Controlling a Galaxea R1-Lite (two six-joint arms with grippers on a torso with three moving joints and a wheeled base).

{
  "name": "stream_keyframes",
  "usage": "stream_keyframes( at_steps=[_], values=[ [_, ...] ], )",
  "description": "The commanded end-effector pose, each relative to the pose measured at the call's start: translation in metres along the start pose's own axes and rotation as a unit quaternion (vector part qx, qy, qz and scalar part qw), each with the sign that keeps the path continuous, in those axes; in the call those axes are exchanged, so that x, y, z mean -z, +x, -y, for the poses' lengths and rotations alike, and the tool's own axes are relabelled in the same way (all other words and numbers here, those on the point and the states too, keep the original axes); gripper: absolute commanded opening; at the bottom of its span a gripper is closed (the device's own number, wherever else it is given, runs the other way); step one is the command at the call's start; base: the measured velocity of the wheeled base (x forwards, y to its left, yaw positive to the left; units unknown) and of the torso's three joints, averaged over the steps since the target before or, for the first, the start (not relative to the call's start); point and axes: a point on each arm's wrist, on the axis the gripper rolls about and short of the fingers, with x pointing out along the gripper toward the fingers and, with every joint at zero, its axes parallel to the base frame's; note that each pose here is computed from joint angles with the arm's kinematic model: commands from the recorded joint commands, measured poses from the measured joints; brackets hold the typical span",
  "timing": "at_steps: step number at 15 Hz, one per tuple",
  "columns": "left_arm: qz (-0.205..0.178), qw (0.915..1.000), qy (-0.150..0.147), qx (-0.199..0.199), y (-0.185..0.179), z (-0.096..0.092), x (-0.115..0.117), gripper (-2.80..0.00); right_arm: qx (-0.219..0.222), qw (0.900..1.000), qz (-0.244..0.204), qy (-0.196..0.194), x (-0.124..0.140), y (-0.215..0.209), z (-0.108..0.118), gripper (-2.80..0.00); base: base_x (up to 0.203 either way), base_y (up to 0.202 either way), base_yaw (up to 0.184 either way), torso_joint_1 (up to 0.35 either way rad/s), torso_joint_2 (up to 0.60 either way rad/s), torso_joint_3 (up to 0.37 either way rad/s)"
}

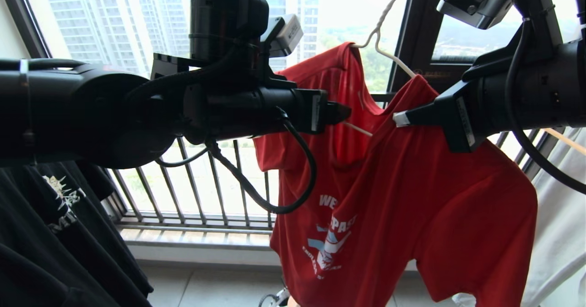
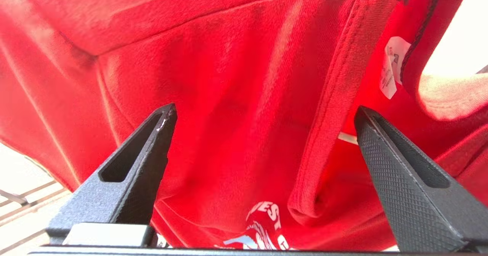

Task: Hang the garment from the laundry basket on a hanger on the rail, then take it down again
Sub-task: Take the clothes off the clothes rack

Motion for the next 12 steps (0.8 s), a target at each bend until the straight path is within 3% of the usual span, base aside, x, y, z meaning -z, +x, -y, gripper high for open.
stream_keyframes(
  at_steps=[1,4,9,12],
  values=[
    [0.006,1.0000,-0.001,0.006,-0.014,0.003,-0.003,0.00,0.000,1.000,-0.001,-0.001,0.000,0.000,0.000,-2.80,0.000,0.000,0.000,0.000,0.00,0.000],
    [0.006,1.0000,0.006,0.003,-0.009,0.007,-0.002,0.00,-0.002,1.000,0.001,-0.001,0.000,-0.002,-0.001,-2.80,0.000,0.000,0.000,0.000,0.00,0.000],
    [0.018,0.9981,0.008,-0.059,0.014,0.004,-0.004,0.00,-0.005,1.000,0.008,-0.003,-0.001,-0.007,-0.002,-2.80,0.000,0.000,0.000,0.000,0.00,0.000],
    [0.019,0.9956,0.025,-0.088,0.013,0.003,-0.003,0.00,-0.005,1.000,0.009,-0.003,-0.001,-0.008,-0.002,-2.80,0.000,0.000,0.000,0.000,0.00,0.000]
  ],
)
